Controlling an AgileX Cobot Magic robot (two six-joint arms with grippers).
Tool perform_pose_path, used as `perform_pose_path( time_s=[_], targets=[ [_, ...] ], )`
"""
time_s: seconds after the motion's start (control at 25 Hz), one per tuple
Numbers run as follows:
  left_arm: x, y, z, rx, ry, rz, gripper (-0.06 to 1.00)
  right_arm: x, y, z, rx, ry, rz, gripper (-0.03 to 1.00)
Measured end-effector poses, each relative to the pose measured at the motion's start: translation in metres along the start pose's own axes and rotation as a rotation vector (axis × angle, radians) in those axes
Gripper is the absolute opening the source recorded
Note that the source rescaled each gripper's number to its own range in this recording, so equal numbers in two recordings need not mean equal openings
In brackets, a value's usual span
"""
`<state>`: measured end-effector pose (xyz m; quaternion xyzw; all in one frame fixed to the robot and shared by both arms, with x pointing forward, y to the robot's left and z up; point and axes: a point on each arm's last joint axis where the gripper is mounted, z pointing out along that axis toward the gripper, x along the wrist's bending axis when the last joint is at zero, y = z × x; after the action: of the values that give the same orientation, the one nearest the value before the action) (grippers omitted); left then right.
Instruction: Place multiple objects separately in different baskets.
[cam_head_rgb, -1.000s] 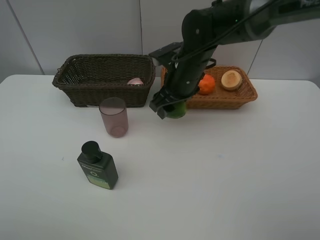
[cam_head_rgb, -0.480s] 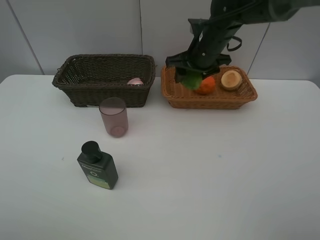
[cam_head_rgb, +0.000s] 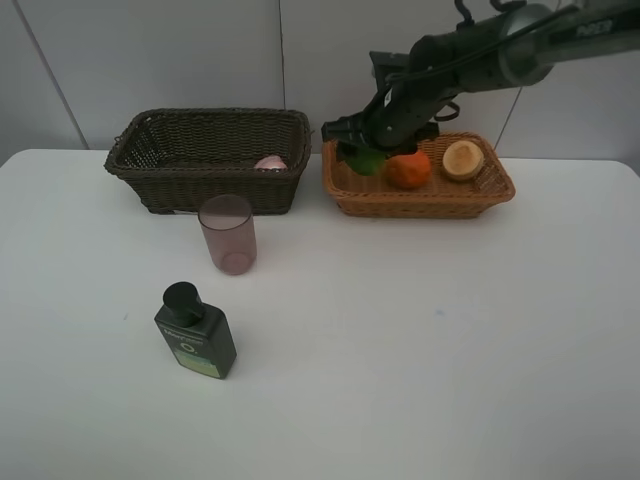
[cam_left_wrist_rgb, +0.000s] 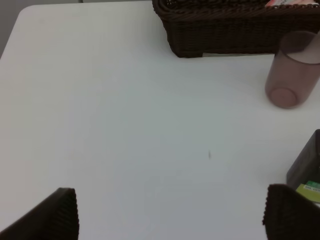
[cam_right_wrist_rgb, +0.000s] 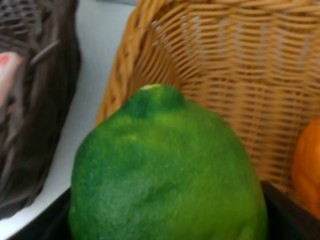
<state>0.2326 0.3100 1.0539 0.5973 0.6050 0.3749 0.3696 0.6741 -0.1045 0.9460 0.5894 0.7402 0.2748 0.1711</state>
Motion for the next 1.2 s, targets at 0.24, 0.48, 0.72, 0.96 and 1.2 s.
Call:
perform_pose_path(
  time_s=[0.24,0.48,0.72,0.96,1.2],
  targets=[
    [0.000,0.000,0.000,0.000,0.000,0.000,0.96,-0.006,-0.003,0.011,-0.008,-0.008,-0.004,0.54],
    [0.000,0.000,0.000,0.000,0.000,0.000,0.96,-0.006,-0.003,0.012,-0.007,-0.008,-0.005,0.66],
    [0.000,0.000,0.000,0.000,0.000,0.000,0.96,-0.007,-0.003,0.003,0.025,-0.020,-0.003,0.94],
    [0.000,0.000,0.000,0.000,0.000,0.000,0.96,-0.008,0.004,-0.037,0.067,-0.043,0.000,0.97],
    [0.000,0.000,0.000,0.000,0.000,0.000,0.96,-0.031,-0.031,-0.072,0.151,-0.081,0.029,0.97]
  ],
)
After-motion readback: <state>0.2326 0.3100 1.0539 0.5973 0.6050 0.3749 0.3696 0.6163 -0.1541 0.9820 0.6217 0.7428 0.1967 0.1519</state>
